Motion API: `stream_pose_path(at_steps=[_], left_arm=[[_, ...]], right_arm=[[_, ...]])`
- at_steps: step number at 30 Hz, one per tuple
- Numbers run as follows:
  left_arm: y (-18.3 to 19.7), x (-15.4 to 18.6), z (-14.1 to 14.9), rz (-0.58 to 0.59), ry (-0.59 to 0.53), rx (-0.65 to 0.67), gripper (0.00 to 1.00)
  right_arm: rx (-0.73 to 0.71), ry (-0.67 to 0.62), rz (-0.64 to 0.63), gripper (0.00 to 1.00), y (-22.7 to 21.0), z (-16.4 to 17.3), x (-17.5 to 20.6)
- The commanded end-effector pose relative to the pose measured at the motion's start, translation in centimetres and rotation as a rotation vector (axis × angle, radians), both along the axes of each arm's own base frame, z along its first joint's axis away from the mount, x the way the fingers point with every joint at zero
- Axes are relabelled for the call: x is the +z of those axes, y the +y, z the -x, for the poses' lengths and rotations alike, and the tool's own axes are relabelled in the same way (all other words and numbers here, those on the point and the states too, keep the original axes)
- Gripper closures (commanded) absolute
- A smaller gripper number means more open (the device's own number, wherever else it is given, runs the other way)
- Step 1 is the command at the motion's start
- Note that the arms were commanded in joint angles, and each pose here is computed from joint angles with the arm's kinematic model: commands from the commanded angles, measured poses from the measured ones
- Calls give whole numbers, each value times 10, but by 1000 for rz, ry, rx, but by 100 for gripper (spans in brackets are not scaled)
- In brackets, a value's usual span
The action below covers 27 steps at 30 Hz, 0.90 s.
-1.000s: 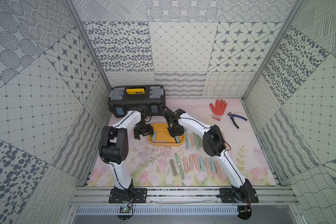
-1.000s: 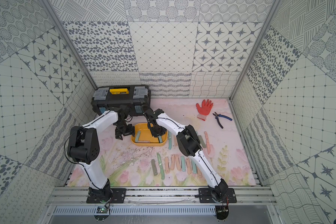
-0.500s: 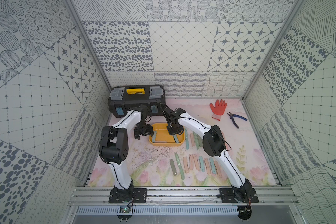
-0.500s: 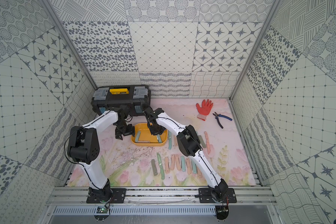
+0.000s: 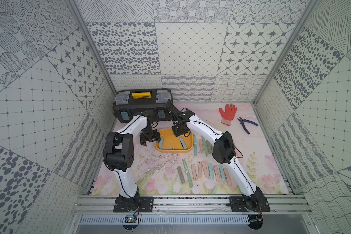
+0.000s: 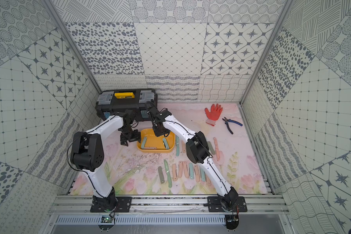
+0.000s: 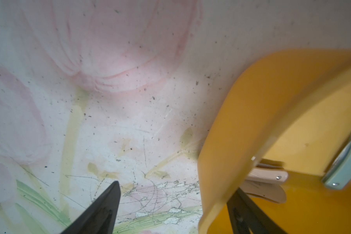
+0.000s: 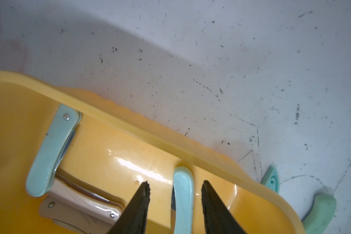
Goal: Take the fruit knife out of the storage box
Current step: Pick up the fruit knife from the storage box.
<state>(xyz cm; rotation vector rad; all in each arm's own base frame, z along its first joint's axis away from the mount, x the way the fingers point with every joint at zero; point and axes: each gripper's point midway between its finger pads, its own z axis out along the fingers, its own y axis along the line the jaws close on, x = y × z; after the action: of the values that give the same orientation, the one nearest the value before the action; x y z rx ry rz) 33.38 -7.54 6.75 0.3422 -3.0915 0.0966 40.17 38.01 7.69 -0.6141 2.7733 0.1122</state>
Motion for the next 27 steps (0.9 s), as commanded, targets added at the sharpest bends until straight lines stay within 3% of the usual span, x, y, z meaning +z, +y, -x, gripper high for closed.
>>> stream_pose_path(at_steps=[1, 6, 18, 27], left_arm=[[2, 8, 0, -9, -8, -3, 20], [2, 8, 1, -10, -7, -4, 19], [2, 8, 1, -11, -8, -5, 20], [2, 8, 0, -9, -9, -2, 19]], right_arm=[[4, 11, 38, 51, -7, 9, 1], [5, 91, 86, 51, -18, 26, -18], [8, 133, 119, 52, -25, 36, -41], [18, 112, 89, 71, -17, 30, -40]])
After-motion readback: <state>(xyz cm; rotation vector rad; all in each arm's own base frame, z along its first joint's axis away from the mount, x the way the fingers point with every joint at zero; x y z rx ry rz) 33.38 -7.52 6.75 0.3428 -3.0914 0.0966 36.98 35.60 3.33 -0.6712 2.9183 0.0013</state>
